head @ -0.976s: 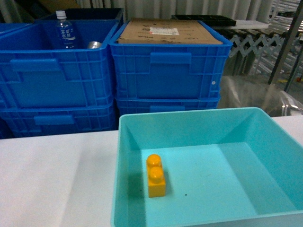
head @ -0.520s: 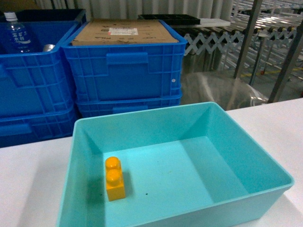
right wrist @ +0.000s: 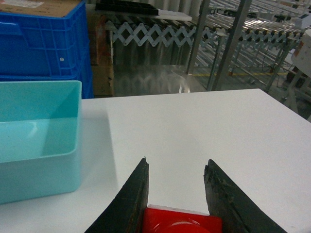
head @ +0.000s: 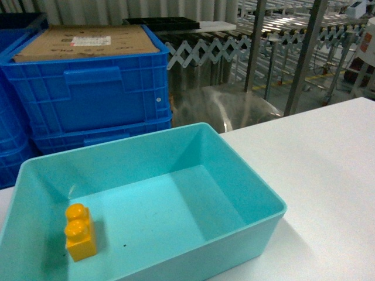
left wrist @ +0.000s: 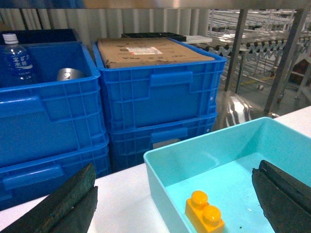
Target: Pick red block from blue box to shelf
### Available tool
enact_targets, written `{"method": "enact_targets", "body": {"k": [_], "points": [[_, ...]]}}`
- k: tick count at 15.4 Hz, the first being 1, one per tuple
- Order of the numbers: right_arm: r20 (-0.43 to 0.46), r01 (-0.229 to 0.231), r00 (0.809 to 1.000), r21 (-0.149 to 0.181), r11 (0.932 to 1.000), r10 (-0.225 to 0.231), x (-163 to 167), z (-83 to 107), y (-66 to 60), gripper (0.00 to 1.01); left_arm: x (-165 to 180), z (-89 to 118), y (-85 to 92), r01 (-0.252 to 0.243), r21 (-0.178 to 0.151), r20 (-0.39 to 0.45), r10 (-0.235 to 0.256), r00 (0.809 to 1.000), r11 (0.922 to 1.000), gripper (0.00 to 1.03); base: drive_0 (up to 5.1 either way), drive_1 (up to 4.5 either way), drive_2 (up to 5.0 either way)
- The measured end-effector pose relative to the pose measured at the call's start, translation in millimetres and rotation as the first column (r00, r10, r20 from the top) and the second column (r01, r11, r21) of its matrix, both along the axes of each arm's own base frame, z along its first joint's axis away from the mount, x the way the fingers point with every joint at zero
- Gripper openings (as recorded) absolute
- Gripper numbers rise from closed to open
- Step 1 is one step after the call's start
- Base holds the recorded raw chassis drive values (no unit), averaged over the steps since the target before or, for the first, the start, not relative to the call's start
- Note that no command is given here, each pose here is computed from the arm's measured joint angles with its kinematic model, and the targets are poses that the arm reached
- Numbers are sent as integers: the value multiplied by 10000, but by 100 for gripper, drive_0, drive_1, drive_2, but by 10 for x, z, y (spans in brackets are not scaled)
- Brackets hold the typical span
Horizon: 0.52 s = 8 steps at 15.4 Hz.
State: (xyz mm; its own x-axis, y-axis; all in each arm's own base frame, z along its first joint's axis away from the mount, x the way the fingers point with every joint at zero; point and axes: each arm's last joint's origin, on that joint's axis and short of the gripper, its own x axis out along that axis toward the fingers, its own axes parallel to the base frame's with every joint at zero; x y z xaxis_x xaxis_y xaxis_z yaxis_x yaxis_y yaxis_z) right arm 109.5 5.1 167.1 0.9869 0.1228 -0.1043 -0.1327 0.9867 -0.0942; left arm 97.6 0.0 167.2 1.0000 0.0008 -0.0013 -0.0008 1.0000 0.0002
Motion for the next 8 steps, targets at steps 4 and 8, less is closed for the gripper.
{"method": "enact_targets", "body": {"k": [4, 8], "points": [[0, 0, 10000, 0, 10000, 0, 0, 0, 0, 29, 0, 0, 0, 0, 0, 0, 0, 10000, 10000, 98, -150, -150, -150], [0, 0, 10000, 0, 10000, 0, 0, 0, 0, 29, 0, 0, 0, 0, 0, 0, 0, 10000, 10000, 98, -150, -150, -150]]}}
